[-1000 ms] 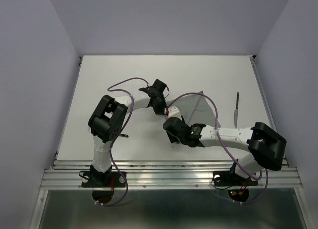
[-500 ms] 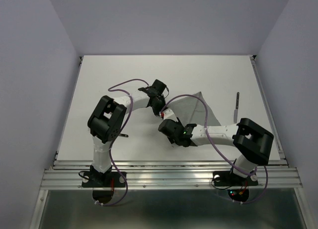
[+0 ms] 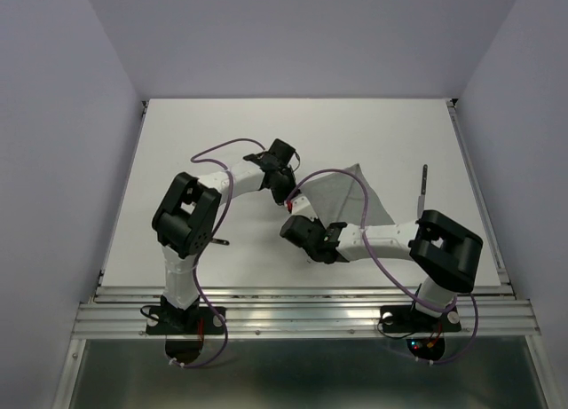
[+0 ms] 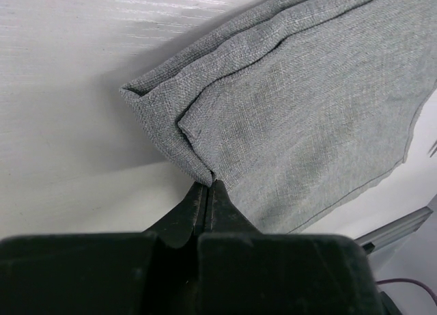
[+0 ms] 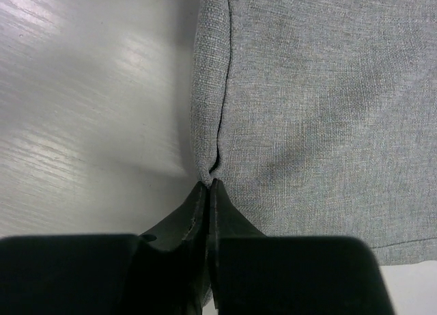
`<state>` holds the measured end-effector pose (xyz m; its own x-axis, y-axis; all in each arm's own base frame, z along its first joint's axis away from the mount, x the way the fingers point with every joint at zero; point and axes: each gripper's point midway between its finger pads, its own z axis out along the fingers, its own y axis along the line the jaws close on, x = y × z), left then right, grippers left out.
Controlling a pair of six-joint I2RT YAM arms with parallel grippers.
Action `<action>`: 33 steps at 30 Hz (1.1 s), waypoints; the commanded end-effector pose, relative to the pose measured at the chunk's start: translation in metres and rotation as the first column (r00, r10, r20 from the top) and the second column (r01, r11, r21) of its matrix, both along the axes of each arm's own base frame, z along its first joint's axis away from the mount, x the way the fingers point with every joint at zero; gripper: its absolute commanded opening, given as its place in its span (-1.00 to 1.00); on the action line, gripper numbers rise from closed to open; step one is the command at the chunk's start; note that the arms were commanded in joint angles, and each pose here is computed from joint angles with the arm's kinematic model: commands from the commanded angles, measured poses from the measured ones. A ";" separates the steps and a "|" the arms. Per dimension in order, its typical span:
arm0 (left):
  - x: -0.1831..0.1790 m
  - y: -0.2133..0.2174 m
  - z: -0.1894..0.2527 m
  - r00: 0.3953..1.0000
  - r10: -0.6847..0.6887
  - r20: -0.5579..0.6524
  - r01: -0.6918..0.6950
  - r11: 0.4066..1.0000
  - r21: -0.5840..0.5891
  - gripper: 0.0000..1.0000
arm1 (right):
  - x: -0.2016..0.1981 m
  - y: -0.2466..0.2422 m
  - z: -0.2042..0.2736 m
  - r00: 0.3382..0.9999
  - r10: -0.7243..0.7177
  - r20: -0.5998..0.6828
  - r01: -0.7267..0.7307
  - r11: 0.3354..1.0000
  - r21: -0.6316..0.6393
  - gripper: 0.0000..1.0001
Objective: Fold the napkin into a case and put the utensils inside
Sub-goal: Pick up the upper triangle-folded napkin from the center of the board.
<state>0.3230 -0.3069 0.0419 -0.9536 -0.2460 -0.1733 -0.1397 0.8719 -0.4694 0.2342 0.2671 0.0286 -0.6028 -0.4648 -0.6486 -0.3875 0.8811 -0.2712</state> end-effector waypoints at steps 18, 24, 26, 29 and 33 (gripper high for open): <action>-0.001 0.001 0.030 0.997 -0.012 0.072 0.019 0.996 -0.092 0.54 | 0.003 0.026 0.047 0.997 0.013 0.080 -0.031 0.971 0.237 -0.99; -0.001 0.003 0.021 0.997 -0.005 0.073 0.011 0.996 -0.085 0.44 | 0.004 0.028 0.053 0.996 0.004 0.089 -0.027 0.967 0.254 -0.99; 0.001 0.004 0.021 0.996 0.013 0.083 -0.005 0.996 -0.093 0.35 | 0.003 0.028 0.053 0.996 0.002 0.087 -0.025 0.966 0.258 -0.99; 0.000 0.006 0.017 0.996 0.025 0.085 -0.017 0.996 -0.088 0.23 | 0.003 0.026 0.053 0.996 -0.002 0.085 -0.021 0.965 0.263 -0.99; 0.000 0.008 0.010 0.996 0.028 0.082 -0.022 0.997 -0.076 0.17 | 0.001 0.025 0.054 0.996 -0.004 0.085 -0.019 0.964 0.266 -0.99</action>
<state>0.3129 -0.2986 0.0337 -0.9492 -0.2627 -0.1733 -0.1408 0.8469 -0.5128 0.2346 0.2837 0.0655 -0.5637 -0.3448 -0.7505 -0.3927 0.9113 -0.1237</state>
